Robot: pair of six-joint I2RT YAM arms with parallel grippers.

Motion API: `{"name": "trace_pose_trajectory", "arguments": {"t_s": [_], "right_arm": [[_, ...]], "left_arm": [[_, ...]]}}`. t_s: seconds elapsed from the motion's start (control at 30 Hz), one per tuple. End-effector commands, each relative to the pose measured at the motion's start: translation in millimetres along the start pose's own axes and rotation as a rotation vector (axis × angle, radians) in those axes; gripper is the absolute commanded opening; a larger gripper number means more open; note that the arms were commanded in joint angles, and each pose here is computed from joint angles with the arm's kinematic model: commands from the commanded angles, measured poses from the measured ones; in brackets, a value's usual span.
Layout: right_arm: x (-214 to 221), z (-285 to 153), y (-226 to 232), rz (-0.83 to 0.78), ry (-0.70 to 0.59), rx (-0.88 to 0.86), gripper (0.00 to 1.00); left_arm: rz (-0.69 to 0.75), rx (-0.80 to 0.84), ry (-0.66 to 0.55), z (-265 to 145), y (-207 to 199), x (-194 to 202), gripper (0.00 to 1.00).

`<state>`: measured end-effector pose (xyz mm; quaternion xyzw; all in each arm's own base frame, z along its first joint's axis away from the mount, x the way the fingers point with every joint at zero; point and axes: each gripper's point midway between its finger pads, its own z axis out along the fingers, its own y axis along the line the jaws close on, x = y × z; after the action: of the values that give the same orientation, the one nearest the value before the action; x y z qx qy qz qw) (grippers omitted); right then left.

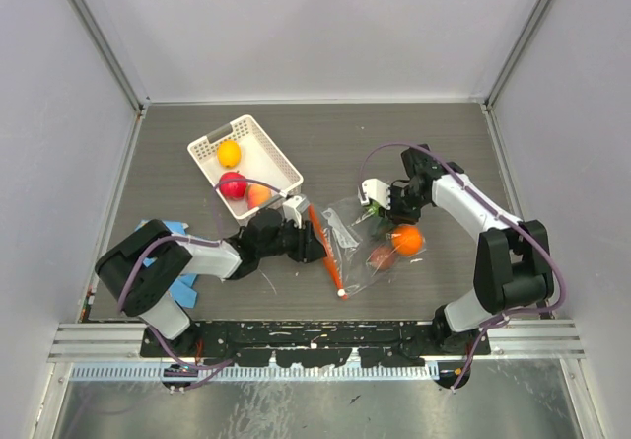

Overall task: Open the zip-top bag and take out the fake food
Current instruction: Pick up the fake fruit from the zipper food storage bag.

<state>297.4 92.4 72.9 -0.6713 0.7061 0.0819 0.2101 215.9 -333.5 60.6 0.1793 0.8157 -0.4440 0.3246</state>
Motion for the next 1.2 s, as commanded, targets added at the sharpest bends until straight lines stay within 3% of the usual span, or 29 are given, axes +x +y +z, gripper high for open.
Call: {"name": "trace_pose_trajectory", "arguments": {"t_s": [0.0,0.33,0.77,1.17], "right_arm": [[5,4,-5,0.017,0.019,0.016,0.29],[10,19,8,0.008,0.015,-0.061,0.27],[-18,29,24,-0.054,-0.095,-0.137,0.27],[-41,33,40,-0.067,-0.167,-0.232,0.24]], "left_arm": [[0.068,0.079,-0.089,10,-20,-30,0.36],[0.097,0.101,-0.099,18,-26,-36,0.42],[0.21,0.085,-0.081,35,-26,-30,0.62],[0.247,0.136,-0.056,48,-43,-21,0.71]]}}
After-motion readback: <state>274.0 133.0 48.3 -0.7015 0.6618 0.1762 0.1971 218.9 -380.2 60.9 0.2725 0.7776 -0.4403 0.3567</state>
